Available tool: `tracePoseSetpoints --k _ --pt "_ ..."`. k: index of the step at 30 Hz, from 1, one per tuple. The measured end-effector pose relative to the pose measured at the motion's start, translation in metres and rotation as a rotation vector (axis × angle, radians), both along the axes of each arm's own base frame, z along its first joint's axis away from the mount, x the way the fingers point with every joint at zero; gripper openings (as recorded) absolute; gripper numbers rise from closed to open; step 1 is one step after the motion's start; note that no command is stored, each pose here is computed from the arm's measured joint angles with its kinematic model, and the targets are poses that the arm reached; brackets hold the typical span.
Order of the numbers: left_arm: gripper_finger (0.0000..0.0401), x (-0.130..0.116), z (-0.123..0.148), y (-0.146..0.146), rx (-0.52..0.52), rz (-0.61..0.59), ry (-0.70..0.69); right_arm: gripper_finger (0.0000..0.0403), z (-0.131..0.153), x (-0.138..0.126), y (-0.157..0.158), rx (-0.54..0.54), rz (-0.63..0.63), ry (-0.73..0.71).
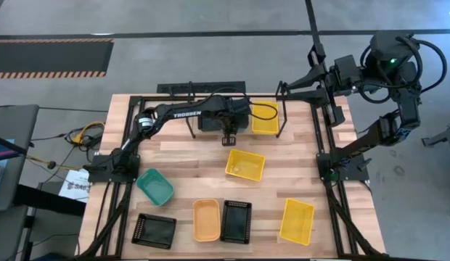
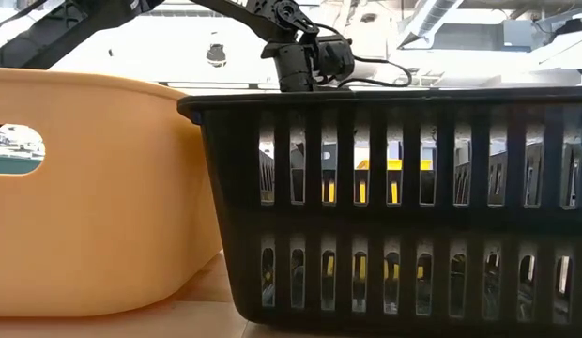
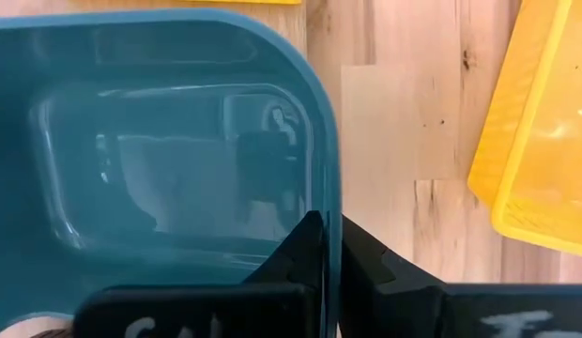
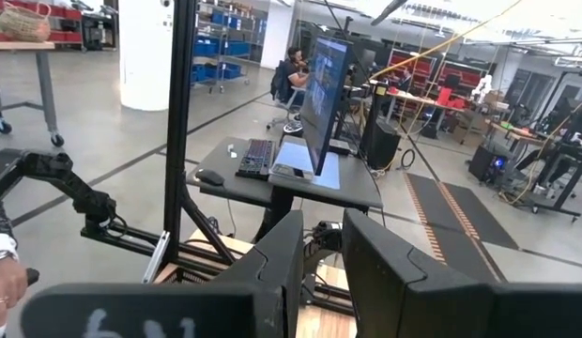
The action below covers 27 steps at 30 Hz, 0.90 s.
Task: Stack baskets on shelf by color
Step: Put the blue bin on the shelf, then stack the right black bin on the black bin
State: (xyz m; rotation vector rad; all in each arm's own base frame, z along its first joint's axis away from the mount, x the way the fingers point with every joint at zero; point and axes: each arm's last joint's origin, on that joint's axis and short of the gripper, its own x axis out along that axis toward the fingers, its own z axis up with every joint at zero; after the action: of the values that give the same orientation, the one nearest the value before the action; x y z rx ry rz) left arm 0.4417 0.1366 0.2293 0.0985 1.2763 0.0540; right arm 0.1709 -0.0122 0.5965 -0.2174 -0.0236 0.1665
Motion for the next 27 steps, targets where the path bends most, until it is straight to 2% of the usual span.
tracePoseSetpoints --k 7,12,18,22,27 --pt "0.0009 0.000 0.000 -0.001 -0.012 -0.003 -0.005 0.0101 0.000 0.000 0.000 -0.001 0.000 0.000" --pt "0.0058 0.000 0.000 -0.001 -0.017 -0.004 -0.005 0.0101 0.000 0.000 0.000 -0.001 0.002 -0.001" --pt "0.0116 0.001 0.003 0.001 0.013 0.051 -0.007 0.0101 0.000 0.000 0.000 -0.001 0.003 0.000" --pt "0.0134 0.000 0.024 0.003 -0.006 0.096 -0.038 0.0101 0.000 0.000 0.000 -0.002 0.003 0.003" --pt "0.0139 -0.012 0.081 0.000 -0.058 0.146 -0.072 0.0101 -0.004 0.000 0.000 0.004 0.003 0.044"
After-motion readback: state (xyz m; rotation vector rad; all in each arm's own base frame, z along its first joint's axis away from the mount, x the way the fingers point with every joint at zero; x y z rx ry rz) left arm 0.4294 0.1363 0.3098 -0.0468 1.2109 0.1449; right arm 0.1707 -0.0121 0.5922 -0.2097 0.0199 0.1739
